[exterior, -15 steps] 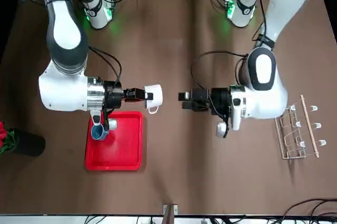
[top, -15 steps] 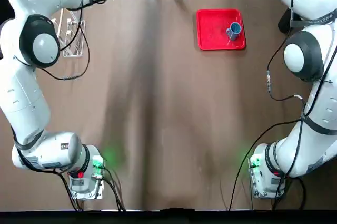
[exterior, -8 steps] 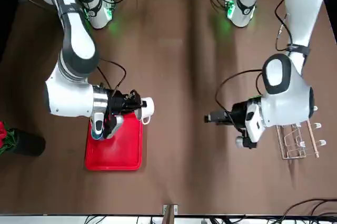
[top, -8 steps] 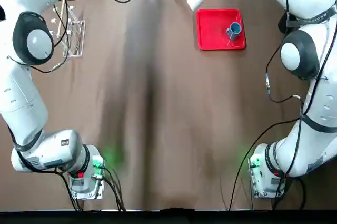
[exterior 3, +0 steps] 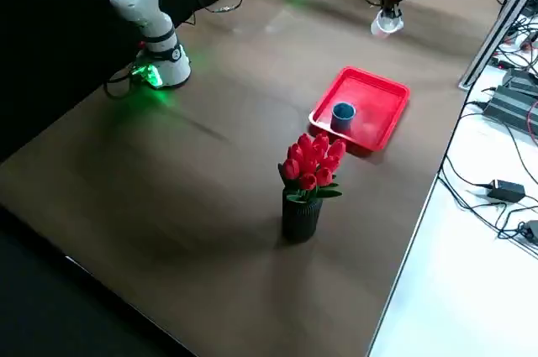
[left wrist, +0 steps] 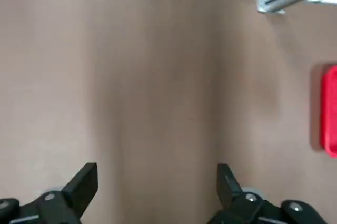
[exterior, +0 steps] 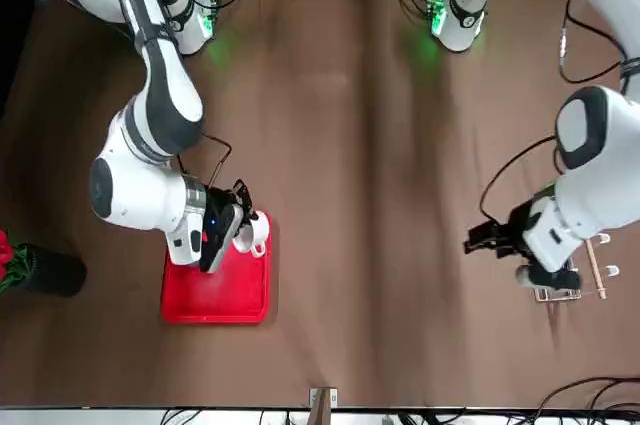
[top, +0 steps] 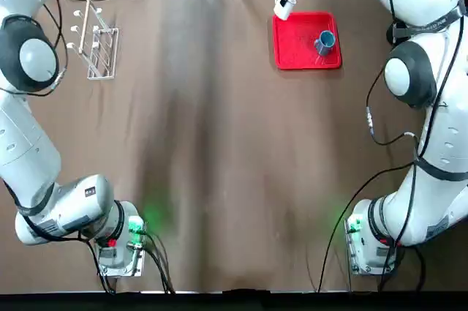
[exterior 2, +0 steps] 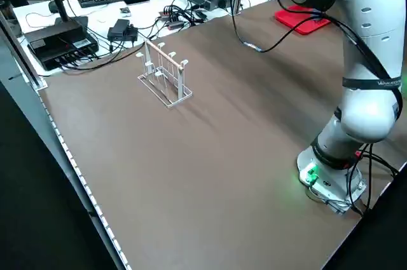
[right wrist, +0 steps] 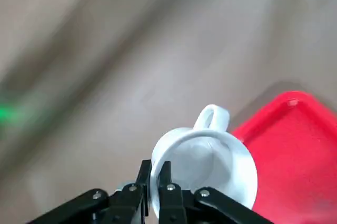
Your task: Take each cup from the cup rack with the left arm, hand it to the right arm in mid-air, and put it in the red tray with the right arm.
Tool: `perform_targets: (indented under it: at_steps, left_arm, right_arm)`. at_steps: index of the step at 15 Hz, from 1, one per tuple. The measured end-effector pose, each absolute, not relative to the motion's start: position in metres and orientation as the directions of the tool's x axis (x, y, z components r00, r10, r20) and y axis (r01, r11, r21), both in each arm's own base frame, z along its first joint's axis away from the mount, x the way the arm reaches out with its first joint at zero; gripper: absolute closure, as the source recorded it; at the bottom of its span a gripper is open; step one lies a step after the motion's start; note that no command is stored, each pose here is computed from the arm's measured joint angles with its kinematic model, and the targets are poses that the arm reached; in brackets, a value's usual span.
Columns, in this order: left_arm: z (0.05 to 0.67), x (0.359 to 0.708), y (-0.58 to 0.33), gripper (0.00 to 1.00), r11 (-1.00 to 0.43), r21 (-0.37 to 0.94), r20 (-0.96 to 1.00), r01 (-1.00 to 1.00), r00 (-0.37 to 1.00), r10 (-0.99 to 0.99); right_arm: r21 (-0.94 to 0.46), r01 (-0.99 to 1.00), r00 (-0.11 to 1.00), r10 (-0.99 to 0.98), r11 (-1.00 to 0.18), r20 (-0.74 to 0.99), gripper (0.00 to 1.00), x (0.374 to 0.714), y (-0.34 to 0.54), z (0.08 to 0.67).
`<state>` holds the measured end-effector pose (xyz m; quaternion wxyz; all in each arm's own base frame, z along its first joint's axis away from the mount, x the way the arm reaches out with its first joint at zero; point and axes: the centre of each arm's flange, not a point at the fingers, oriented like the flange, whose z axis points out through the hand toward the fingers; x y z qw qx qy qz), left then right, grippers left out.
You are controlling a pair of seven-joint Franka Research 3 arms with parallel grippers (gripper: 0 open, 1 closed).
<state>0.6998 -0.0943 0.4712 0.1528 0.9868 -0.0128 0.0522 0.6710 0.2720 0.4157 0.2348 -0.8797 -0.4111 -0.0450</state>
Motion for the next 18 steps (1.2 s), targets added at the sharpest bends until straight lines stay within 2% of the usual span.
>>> perform_targets:
  at_steps: [2,5,7,12,18]
  left_arm:
    - [0.482,0.701,-0.067,0.00,-0.965,0.262,0.130,-0.029,0.991,0.006]
    - [0.515,0.689,-0.026,0.00,-0.990,0.133,0.155,-0.042,0.988,-0.021]
    - [0.531,0.681,-0.012,0.00,-0.994,0.099,0.154,-0.050,0.987,-0.035]
    - [0.536,0.677,-0.003,0.00,-0.994,0.088,0.151,-0.059,0.987,-0.045]
    - [0.534,0.676,-0.007,0.00,-0.994,0.087,0.144,-0.065,0.988,-0.052]
  right_arm:
    - [-0.269,0.823,0.562,0.783,-0.500,0.267,0.91,0.678,0.266,0.404]
    - [-0.130,0.933,0.360,0.895,-0.337,0.263,0.91,0.687,0.259,0.392]
    - [-0.054,0.969,0.245,0.939,-0.239,0.243,0.91,0.692,0.254,0.389]
    - [0.053,0.998,0.035,0.981,-0.046,0.189,0.91,0.705,0.243,0.363]
    - [0.094,0.983,-0.164,0.982,0.155,0.092,0.91,0.713,0.236,0.322]
